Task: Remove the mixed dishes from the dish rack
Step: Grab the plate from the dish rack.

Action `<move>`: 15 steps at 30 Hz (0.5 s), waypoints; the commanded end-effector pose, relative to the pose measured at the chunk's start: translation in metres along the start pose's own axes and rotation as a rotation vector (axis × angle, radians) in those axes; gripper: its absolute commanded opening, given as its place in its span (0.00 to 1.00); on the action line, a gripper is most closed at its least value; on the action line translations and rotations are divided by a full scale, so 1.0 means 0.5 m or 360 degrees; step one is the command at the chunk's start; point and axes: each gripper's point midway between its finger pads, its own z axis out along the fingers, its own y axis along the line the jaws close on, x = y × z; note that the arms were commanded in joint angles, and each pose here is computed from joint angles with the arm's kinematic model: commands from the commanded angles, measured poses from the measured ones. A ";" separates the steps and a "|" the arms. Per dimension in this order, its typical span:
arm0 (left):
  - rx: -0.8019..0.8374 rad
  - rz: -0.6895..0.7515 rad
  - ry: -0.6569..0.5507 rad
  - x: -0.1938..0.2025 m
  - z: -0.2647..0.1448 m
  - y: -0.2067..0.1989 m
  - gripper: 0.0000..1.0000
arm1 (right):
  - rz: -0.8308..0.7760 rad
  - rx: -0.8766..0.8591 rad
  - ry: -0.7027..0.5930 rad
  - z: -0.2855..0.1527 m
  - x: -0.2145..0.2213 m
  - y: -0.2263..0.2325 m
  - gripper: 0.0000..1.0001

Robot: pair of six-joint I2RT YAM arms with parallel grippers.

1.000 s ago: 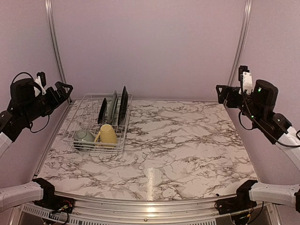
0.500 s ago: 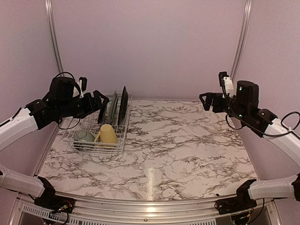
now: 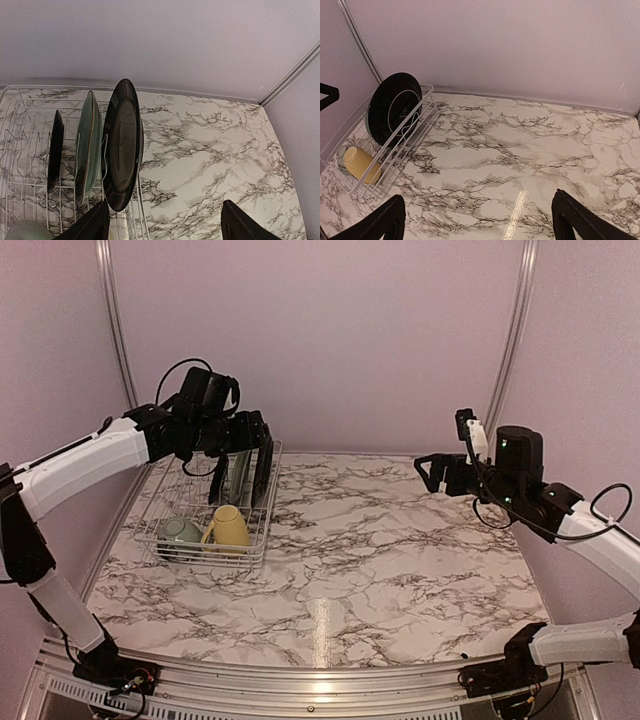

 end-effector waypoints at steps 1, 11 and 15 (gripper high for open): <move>-0.0178 0.0141 0.0133 0.034 0.047 0.025 0.78 | 0.0014 -0.0030 -0.0054 -0.015 -0.014 0.011 0.99; -0.0277 0.0234 0.0268 0.077 0.150 0.027 0.65 | 0.0015 0.0028 -0.0080 -0.026 -0.008 -0.004 0.98; -0.0380 0.0291 0.0271 0.074 0.174 0.041 0.63 | 0.0016 0.0039 -0.0073 -0.024 -0.001 -0.008 0.98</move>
